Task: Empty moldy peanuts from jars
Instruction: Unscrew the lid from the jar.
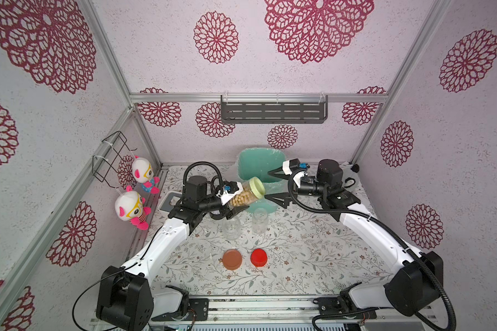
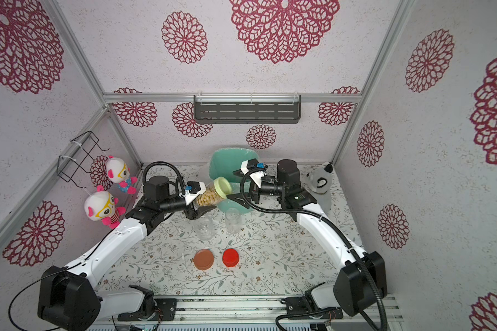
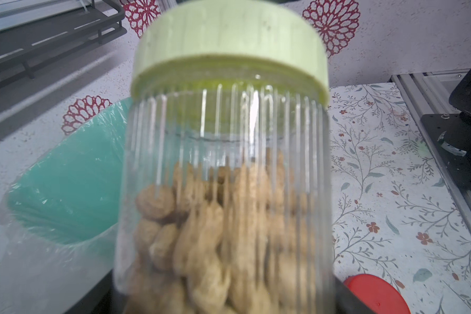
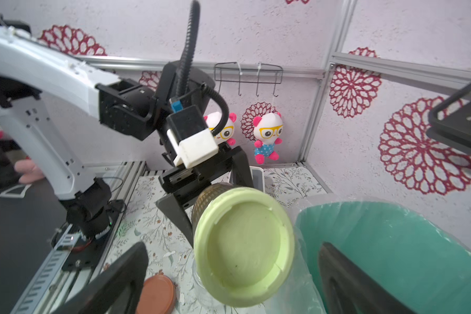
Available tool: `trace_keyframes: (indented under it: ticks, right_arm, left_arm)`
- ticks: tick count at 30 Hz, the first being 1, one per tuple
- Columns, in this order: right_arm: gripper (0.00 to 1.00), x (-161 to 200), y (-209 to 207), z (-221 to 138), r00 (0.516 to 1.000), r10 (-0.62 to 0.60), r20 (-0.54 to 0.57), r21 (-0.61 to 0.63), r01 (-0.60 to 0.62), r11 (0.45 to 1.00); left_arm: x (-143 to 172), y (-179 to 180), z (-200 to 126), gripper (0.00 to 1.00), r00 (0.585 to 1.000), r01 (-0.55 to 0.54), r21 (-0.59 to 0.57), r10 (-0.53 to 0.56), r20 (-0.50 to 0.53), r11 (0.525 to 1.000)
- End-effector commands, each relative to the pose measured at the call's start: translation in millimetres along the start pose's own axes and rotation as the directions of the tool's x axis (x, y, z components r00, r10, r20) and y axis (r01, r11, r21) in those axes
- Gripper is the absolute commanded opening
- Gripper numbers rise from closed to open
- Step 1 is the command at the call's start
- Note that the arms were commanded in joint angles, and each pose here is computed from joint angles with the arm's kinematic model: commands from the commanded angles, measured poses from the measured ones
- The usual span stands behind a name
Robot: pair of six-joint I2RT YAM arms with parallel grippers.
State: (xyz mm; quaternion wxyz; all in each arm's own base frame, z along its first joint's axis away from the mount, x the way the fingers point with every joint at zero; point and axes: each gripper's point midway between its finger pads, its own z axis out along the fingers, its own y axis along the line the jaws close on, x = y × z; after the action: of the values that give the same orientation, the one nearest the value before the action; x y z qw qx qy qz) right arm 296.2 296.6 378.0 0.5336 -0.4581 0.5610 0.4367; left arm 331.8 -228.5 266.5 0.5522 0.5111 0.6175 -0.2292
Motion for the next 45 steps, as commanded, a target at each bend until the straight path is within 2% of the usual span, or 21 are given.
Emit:
trace_keyframes:
  ticks: [1,3,5,7,10,14,20,27,45]
  right_arm:
    - [0.99,-41,-20,-10,0.965,0.219,0.142,0.14,-0.239,0.961]
    - [0.99,-42,-30,-11,0.927,0.332,0.176,0.186,-0.363,0.913]
    - [0.99,-37,-48,-15,0.874,0.431,0.225,0.292,-0.483,0.826]
    - [0.99,-29,-58,-17,0.811,0.525,0.26,0.331,-0.585,0.74]
    - [0.99,-22,-59,-13,0.738,0.608,0.292,0.3,-0.675,0.675]
    - [0.99,-10,-58,-2,0.687,0.668,0.285,0.288,-0.726,0.624]
    - [0.99,0,-51,23,0.668,0.711,0.219,0.253,-0.743,0.62]
    - [0.99,-3,-43,42,0.67,0.722,0.172,0.207,-0.741,0.639]
    - [0.99,0,-28,59,0.669,0.736,0.107,0.142,-0.743,0.654]
  left_arm:
    - [-34,19,-10,0.0,0.991,-0.089,-0.104,0.099,0.095,0.991]
    - [-36,25,-12,0.0,0.988,-0.099,-0.152,0.115,0.099,0.983]
    - [-36,33,-14,0.0,0.987,-0.107,-0.21,0.129,0.093,0.972]
    - [-36,37,-16,0.0,0.985,-0.123,-0.254,0.15,0.087,0.959]
    - [-39,40,-19,0.0,0.981,-0.138,-0.291,0.171,0.091,0.947]
    - [-40,40,-20,0.0,0.98,-0.138,-0.302,0.174,0.095,0.943]
    - [-43,41,-23,0.0,0.977,-0.145,-0.326,0.187,0.102,0.934]
    - [-44,40,-22,0.0,0.977,-0.145,-0.319,0.187,0.105,0.936]
    - [-41,40,-21,0.0,0.977,-0.154,-0.316,0.192,0.094,0.936]
